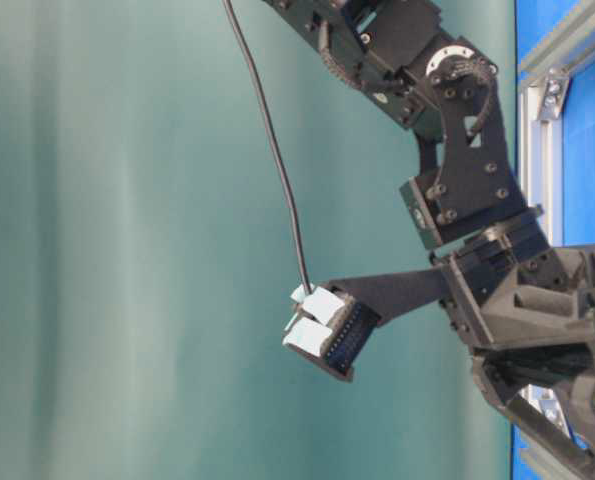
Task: Insert the wire through the string loop located on the left side.
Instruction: 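Pull the cable leftward through the loop with the left gripper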
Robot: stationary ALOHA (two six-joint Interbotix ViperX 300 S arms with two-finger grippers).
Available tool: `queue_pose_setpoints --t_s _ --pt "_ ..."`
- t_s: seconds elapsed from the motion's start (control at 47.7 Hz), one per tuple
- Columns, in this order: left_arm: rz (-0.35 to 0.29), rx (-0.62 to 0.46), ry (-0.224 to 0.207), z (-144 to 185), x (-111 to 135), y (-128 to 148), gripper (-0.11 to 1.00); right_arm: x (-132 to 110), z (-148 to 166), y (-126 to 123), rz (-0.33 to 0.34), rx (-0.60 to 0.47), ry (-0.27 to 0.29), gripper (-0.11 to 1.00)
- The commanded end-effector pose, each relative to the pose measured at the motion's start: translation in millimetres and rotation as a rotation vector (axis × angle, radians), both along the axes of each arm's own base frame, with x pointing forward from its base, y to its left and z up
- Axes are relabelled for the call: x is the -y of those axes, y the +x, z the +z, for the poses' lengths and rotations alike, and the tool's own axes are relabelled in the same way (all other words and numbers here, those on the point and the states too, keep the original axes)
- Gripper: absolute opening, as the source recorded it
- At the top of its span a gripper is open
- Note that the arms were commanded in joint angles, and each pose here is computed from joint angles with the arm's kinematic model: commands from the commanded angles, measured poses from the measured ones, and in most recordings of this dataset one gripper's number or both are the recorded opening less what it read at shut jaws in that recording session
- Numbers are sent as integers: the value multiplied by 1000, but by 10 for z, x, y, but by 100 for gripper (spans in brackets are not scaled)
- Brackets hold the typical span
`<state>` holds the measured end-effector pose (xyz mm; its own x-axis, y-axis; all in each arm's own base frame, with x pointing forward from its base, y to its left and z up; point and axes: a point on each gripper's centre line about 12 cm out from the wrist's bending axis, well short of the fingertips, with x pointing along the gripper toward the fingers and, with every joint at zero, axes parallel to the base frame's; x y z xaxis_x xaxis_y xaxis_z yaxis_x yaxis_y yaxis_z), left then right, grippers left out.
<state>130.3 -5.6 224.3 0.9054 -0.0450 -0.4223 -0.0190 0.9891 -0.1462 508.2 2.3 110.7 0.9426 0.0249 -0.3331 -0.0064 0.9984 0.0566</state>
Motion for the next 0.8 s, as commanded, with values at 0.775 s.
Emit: queue_pose_setpoints --t_s 0.775 --pt "-18 65 -7 163 28 25 8 69 159 31 -12 40 -1 94"
